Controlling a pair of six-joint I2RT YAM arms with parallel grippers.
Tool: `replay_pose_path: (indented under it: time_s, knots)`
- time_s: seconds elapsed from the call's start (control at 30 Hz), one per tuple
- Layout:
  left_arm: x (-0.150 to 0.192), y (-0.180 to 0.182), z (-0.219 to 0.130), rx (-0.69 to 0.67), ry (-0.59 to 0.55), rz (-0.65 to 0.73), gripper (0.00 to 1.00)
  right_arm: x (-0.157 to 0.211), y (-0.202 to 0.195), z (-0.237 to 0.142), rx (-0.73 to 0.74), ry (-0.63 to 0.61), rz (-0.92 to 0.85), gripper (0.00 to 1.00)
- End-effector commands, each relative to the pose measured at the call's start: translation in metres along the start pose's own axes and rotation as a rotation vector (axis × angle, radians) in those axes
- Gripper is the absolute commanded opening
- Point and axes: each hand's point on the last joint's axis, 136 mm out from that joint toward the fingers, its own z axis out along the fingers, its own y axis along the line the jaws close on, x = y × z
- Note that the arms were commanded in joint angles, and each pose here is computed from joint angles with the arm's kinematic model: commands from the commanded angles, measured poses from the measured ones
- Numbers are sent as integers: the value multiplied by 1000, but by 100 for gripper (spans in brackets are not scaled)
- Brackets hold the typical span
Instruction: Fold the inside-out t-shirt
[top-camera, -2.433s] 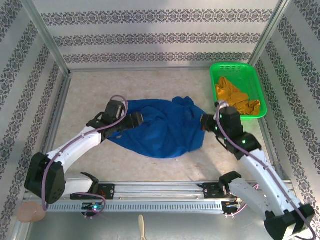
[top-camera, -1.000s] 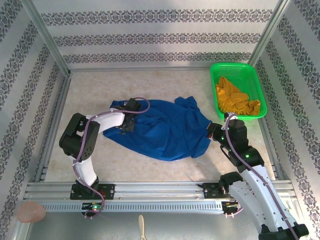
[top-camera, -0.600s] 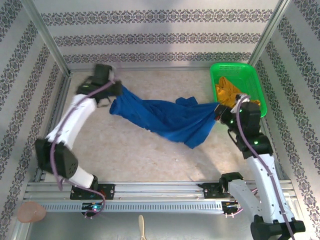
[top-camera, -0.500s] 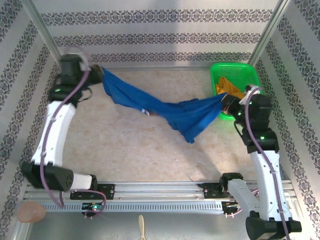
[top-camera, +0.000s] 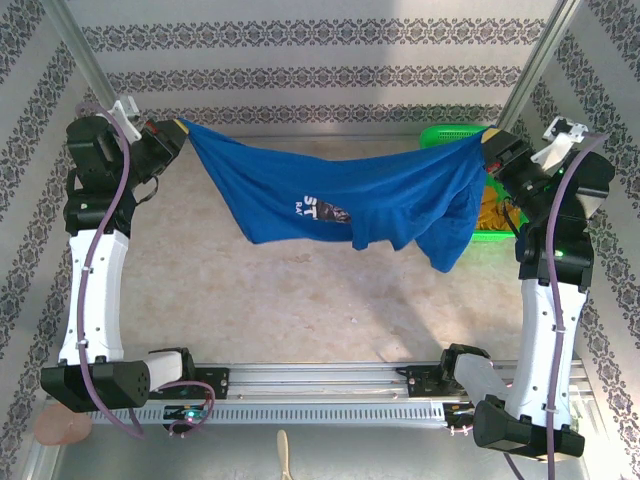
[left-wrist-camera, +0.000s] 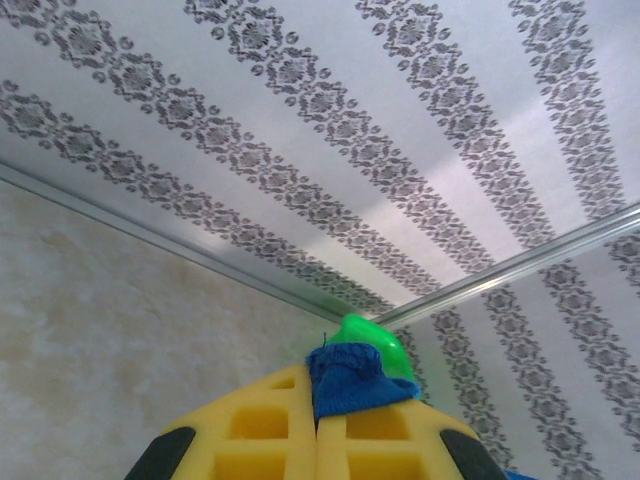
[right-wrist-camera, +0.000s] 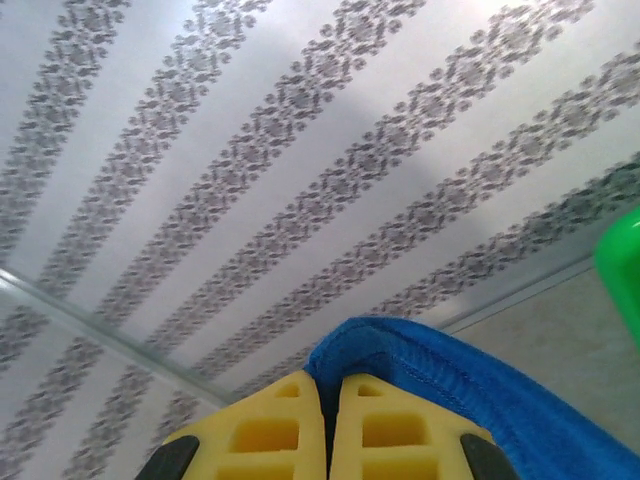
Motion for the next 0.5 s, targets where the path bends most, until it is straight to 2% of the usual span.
replay_pose_path:
  time_s: [0.0, 0.1, 0.2, 0.47]
  knots:
    - [-11, -32, -19, 121, -60, -2, 0, 8, 30, 5, -136, 65, 22, 0]
    - [2, -20, -14, 116, -25, -58, 0, 27, 27, 16, -146, 131, 46, 0]
    - [31, -2, -11, 95, 13, -112, 0, 52, 19, 24, -122, 175, 47, 0]
    - [141, 61, -27, -68, 122, -178, 0, 116, -25, 31, 6, 246, 87, 0]
